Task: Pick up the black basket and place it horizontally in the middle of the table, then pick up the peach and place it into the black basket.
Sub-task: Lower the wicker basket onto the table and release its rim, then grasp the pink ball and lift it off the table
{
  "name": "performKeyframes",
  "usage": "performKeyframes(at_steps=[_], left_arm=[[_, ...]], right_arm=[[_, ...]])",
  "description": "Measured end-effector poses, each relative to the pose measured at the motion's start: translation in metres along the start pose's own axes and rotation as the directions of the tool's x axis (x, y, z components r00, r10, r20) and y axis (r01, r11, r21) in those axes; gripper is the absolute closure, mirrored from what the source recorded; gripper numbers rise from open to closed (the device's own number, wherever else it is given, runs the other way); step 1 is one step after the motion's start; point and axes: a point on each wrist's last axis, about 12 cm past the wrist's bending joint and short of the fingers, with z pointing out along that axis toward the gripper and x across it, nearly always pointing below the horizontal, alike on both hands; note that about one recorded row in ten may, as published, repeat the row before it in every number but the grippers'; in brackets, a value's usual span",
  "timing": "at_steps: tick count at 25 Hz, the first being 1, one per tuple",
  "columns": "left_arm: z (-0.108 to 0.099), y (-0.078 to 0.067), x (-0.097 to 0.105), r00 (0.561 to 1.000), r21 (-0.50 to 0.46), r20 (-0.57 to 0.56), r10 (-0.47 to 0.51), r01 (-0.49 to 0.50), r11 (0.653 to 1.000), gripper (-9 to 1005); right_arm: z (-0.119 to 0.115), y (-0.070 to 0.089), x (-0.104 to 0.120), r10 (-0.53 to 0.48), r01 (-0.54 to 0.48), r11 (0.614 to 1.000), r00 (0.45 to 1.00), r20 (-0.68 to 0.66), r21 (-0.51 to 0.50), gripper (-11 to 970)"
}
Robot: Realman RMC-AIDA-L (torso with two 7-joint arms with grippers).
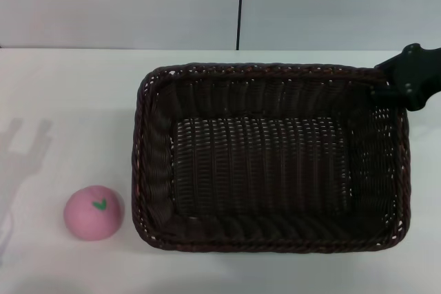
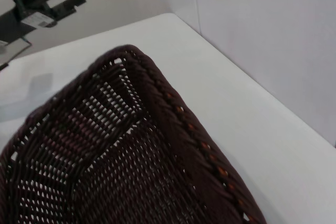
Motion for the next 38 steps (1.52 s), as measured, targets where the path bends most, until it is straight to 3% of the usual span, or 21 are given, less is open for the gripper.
performKeyframes(at_steps=[2,10,15,19,21,25,28,32,38], left_arm=[[0.000,0.000,0.001,1.000,0.004,-0.004,-0.001,0.001,1.000,405],[0.002,-0.002,0.002,1.000,0.016,-0.014,-0.010,0.011,1.000,413],[0.001,-0.002,0.003,1.000,0.018,-0.020,-0.019,0.020,1.000,417],[0.000,-0.004,0.004,0.999,0.039,-0.035,-0.022,0.024,0.999,421],[-0.001,-0.006,0.002,0.999,0.069,-0.052,-0.013,0.016,0.998,423],[-0.008,-0.006,-0.007,0.982,0.186,-0.172,0.073,-0.040,0.982,427],[-0.012,-0.003,-0.008,0.944,0.257,-0.300,0.134,-0.055,0.965,429],[-0.022,0.001,-0.003,0.888,0.269,-0.420,0.186,-0.074,0.960,433],[-0.026,0.001,0.005,0.835,0.300,-0.504,0.219,-0.068,0.951,439]], right_arm=[[0.003,-0.002,-0.001,-0.001,0.001,1.000,1.000,-0.004,0.012,801],[0.015,-0.010,-0.007,0.001,0.000,0.997,1.000,-0.008,0.075,652],[0.017,-0.018,-0.009,-0.007,0.003,0.988,1.000,0.027,0.157,495],[0.012,-0.022,-0.001,-0.015,-0.032,0.963,0.985,0.172,0.267,323],[0.005,-0.020,0.009,-0.022,-0.082,0.941,0.954,0.298,0.329,229],[-0.009,-0.010,0.032,-0.061,-0.204,0.880,0.847,0.529,0.428,214],[-0.018,0.003,0.054,-0.105,-0.312,0.818,0.746,0.658,0.484,206],[-0.020,0.014,0.078,-0.113,-0.427,0.758,0.657,0.745,0.492,206],[-0.014,0.021,0.095,-0.059,-0.500,0.746,0.608,0.792,0.440,205]])
